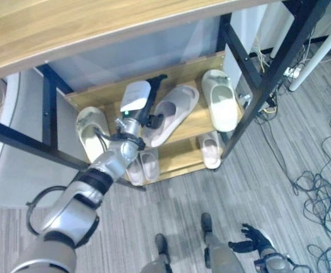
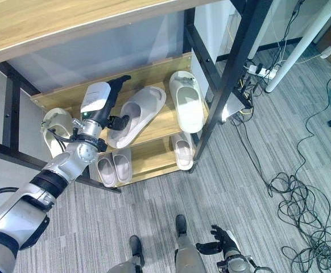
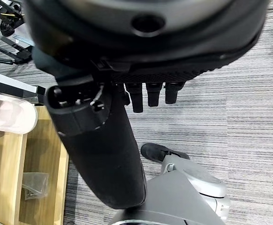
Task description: Arrange the slippers neatly on the shoe rack.
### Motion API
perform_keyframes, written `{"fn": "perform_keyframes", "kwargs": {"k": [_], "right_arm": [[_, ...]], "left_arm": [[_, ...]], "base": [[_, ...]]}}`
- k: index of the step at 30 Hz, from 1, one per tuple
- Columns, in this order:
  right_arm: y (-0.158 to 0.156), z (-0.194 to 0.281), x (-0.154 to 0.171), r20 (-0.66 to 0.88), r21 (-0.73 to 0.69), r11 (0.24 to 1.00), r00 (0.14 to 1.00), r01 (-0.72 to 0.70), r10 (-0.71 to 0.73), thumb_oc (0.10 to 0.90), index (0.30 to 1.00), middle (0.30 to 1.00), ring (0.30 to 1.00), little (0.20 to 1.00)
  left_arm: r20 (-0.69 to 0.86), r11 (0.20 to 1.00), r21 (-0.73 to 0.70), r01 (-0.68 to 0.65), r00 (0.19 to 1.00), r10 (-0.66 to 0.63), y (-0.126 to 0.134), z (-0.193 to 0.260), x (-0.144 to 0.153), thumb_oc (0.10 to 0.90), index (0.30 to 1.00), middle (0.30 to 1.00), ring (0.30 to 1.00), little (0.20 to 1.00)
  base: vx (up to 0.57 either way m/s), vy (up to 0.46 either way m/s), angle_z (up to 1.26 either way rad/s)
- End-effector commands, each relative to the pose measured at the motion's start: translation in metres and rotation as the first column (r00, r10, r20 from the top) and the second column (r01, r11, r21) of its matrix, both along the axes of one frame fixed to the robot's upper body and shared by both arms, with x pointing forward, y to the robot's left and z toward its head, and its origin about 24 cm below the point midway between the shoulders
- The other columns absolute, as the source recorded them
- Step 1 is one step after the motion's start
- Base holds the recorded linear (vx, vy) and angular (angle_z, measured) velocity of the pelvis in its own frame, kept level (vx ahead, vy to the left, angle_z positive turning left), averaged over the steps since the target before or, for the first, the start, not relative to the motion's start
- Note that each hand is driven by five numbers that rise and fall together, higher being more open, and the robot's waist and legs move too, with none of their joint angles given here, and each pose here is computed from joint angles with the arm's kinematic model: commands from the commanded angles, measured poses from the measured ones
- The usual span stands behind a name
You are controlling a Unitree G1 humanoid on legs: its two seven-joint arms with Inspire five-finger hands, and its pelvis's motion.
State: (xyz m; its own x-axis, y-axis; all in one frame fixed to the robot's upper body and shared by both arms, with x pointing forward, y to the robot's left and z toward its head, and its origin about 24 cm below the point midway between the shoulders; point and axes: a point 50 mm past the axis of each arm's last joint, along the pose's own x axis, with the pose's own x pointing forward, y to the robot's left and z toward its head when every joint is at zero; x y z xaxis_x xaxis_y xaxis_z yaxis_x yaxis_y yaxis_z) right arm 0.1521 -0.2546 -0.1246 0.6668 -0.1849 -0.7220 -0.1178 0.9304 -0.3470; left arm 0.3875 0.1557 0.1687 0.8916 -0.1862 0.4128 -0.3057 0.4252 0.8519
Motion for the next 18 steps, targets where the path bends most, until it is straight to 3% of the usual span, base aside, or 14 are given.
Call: {"fn": "perform_keyframes", "kwargs": {"k": [1,8,9,18], "right_arm": [[0.008,0.003,0.003,0.055,0.020,0.999,0.998,-0.028,0.027,0.800,0.900,0.900,0.900,0.900],[0.005,0.005,0.004,0.059,0.008,0.999,0.998,-0.031,0.030,0.800,0.900,0.900,0.900,0.900],[0.005,0.005,0.004,0.058,0.007,1.000,0.998,-0.028,0.028,0.800,0.900,0.900,0.900,0.900],[0.000,0.002,-0.004,0.034,-0.005,1.000,0.999,-0.004,0.004,0.800,0.900,0.900,0.900,0.900]], "left_arm": [[0.249,0.999,-0.011,-0.036,0.968,0.038,0.004,0.083,0.012,0.800,0.900,0.900,0.900,0.900],[0.225,0.999,-0.036,-0.024,0.974,0.031,-0.001,0.088,0.017,0.800,0.900,0.900,0.900,0.900],[0.221,0.999,-0.046,-0.023,0.975,0.032,-0.001,0.089,0.018,0.400,0.300,0.300,0.300,0.300],[0.209,0.995,-0.086,0.053,0.977,-0.034,-0.016,0.088,0.016,0.400,0.300,0.300,0.300,0.300]], "base": [[-0.01,0.004,-0.06],[0.00,0.001,-0.06],[0.00,0.000,0.00],[0.00,-0.007,-0.03]]}}
